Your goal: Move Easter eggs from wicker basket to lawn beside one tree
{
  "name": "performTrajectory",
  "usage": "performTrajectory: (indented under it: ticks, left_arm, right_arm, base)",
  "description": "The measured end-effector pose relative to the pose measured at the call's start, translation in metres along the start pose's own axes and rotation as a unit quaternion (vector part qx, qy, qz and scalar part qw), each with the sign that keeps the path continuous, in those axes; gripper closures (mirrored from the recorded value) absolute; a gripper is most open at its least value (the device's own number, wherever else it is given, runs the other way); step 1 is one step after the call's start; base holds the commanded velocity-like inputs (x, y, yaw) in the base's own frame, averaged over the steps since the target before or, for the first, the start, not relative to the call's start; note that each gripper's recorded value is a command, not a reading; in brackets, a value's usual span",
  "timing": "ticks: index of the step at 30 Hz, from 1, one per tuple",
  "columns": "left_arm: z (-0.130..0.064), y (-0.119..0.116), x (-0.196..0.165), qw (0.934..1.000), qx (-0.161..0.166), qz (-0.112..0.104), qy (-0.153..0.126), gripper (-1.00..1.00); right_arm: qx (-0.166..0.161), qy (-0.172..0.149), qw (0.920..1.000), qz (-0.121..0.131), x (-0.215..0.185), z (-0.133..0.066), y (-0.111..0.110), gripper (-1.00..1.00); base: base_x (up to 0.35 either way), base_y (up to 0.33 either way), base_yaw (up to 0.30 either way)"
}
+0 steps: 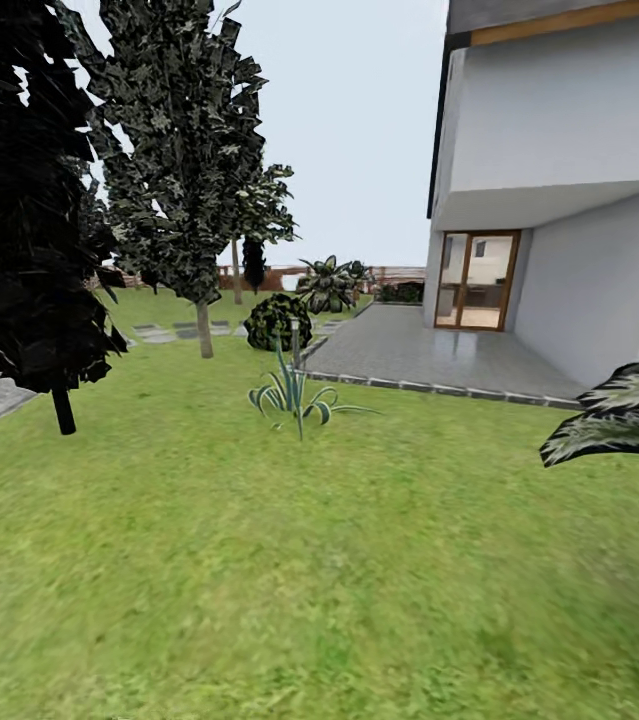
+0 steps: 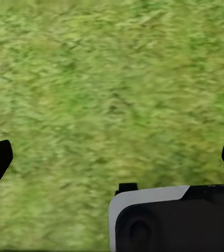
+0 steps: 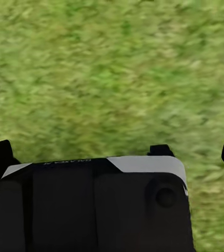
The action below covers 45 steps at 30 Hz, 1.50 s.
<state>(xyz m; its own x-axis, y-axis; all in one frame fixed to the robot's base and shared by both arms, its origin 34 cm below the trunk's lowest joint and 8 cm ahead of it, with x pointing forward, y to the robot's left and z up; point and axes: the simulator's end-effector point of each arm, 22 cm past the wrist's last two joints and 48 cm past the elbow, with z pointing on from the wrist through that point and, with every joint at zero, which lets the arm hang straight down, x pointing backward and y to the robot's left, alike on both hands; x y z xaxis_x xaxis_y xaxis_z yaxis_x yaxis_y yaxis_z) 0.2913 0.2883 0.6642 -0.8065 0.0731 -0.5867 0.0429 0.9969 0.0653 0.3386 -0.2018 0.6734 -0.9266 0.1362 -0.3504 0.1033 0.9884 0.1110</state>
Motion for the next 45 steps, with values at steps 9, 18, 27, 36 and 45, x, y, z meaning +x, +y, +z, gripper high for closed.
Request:
performTrajectory:
  ticks: [9, 18, 27, 36, 45]
  left_arm:
    - [0.000, 0.000, 0.003, 1.0000, 0.000, 0.000, 0.003, -1.00]
    - [-0.001, 0.000, 0.005, 1.0000, 0.000, 0.000, 0.007, -1.00]
    - [-0.001, 0.000, 0.008, 0.9999, 0.001, 0.001, 0.011, -1.00]
    - [-0.002, -0.001, 0.011, 0.9999, 0.001, 0.002, 0.015, -1.00]
    - [-0.002, -0.001, 0.014, 0.9998, 0.001, 0.002, 0.019, -1.00]
  right_arm:
    - [0.000, 0.005, 1.0000, 0.001, 0.004, 0.001, 0.001, -1.00]
    - [-0.001, 0.009, 1.0000, 0.001, 0.007, 0.001, 0.002, -1.00]
    - [-0.004, 0.013, 0.9999, 0.003, 0.011, 0.002, 0.006, -1.00]
    - [-0.004, 0.016, 0.9999, 0.003, 0.014, 0.002, 0.007, -1.00]
    - [-0.003, 0.024, 0.9997, 0.003, 0.020, 0.003, 0.005, -1.00]
  base:
    - [0.180, 0.266, 0.263]
    - [0.216, 0.244, 0.255]
    - [0.254, 0.217, 0.254]
    - [0.301, 0.156, 0.254]
    - [0.315, 0.121, 0.247]
